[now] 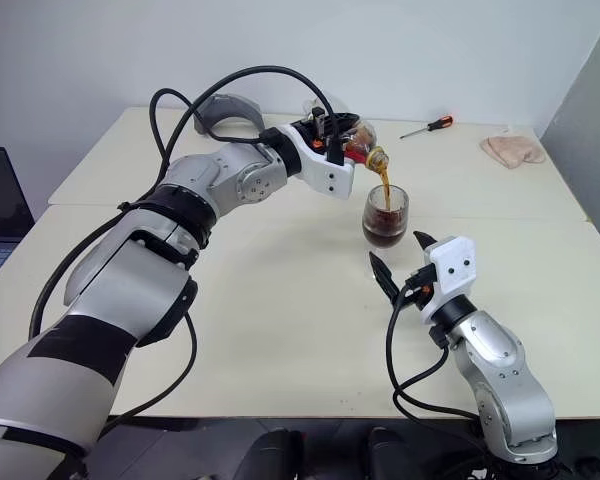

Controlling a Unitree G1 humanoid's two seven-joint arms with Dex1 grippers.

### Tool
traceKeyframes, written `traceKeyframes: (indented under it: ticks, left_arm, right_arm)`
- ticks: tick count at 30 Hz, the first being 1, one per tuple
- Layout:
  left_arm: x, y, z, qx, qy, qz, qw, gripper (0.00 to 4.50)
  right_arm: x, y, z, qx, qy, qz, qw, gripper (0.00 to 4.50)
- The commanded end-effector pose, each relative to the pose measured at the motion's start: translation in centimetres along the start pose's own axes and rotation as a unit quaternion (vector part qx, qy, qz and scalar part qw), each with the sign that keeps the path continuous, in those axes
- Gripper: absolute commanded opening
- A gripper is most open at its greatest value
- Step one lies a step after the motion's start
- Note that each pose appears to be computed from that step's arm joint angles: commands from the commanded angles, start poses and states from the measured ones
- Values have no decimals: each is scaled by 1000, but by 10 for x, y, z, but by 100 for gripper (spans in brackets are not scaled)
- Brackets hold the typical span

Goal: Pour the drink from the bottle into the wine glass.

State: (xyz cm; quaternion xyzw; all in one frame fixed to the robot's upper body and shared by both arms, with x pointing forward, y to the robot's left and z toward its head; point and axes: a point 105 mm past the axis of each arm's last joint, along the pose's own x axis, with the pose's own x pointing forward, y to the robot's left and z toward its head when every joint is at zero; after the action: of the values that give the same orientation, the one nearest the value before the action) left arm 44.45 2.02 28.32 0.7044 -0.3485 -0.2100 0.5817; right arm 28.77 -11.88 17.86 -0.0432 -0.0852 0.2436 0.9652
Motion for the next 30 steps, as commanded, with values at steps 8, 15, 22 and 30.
traceKeyframes:
  ticks: [8, 15, 22, 30]
  left_arm:
    - [2, 13, 6, -19, -17, 18, 999, 76]
    - [0, 4, 7, -97, -16, 2, 995, 76]
    - [0, -6, 15, -237, -31, -15, 971, 76]
    - [-31, -32, -23, -523, 35, 40, 851, 76]
  right_arm:
    - [-1, 3, 13, -5, -26, 10, 1000, 450]
    - [0, 5, 14, -2, -26, 21, 999, 450]
    - [-2, 10, 15, 1, -23, 45, 999, 450]
    - [-16, 30, 9, -3, 16, 137, 990, 450]
